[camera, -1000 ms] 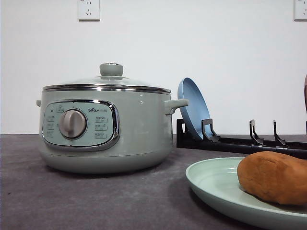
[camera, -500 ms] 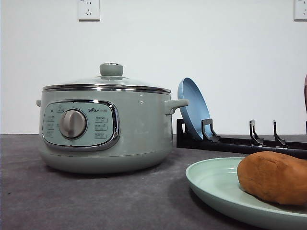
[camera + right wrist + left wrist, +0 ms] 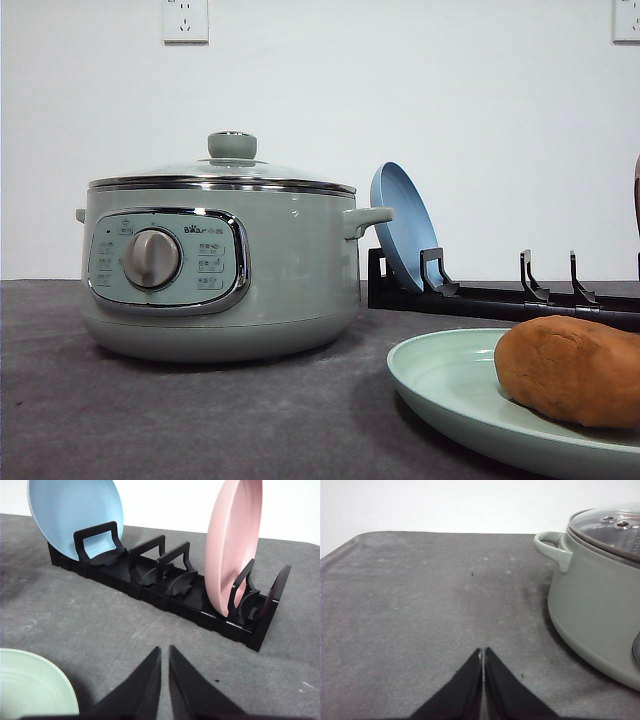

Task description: Transfer potato from steamer to green plate

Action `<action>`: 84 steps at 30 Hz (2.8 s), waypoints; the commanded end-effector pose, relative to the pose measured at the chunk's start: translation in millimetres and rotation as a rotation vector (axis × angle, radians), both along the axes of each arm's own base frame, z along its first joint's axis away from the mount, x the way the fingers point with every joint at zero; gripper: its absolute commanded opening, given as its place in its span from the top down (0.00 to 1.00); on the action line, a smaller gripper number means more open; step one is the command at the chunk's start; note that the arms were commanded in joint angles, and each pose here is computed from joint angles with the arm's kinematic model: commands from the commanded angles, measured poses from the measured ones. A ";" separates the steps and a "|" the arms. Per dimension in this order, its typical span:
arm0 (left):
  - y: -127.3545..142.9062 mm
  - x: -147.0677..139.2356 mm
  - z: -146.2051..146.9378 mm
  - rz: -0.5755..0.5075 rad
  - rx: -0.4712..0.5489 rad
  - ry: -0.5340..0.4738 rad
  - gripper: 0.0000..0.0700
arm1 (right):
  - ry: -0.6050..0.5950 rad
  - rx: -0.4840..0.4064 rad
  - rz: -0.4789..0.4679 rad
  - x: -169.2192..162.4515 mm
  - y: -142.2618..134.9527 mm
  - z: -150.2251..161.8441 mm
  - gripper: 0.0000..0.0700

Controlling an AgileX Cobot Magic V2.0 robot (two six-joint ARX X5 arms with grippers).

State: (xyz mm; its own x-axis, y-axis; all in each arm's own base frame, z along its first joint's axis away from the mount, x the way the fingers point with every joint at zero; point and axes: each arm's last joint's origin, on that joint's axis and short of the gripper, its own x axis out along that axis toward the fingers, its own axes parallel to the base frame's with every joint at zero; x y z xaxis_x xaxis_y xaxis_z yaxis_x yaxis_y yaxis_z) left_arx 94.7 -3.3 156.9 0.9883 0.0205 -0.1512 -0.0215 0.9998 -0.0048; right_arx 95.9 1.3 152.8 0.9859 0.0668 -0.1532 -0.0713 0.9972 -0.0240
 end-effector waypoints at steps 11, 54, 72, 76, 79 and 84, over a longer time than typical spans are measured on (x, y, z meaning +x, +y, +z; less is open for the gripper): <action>-0.1 0.8 -7.5 -0.002 0.006 0.025 1.00 | -0.006 0.014 -0.006 0.2 -0.2 -0.7 0.98; -0.1 0.8 -7.5 -0.002 0.006 0.025 1.00 | -0.006 0.014 -0.006 0.2 -0.2 -0.7 0.98; -0.1 0.8 -7.5 -0.002 0.006 0.025 1.00 | -0.006 0.014 -0.006 0.2 -0.2 -0.7 0.98; -0.1 0.8 -7.5 -0.002 0.006 0.026 1.00 | -0.006 0.014 -0.006 0.2 -0.2 -0.7 0.98; -0.1 0.8 -7.5 -0.002 0.006 0.025 1.00 | -0.006 0.014 -0.006 0.2 -0.2 -0.7 0.98; -0.1 0.8 -7.5 -0.002 0.006 0.025 1.00 | -0.006 0.014 -0.006 0.2 -0.2 -0.7 0.98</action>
State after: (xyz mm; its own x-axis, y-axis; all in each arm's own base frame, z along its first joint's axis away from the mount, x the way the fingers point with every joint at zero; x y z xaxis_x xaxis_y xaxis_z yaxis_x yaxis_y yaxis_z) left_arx 94.7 -3.3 156.9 0.9883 0.0205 -0.1510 -0.0215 0.9998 -0.0048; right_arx 95.9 1.3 152.9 0.9860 0.0668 -0.1530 -0.0713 0.9972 -0.0241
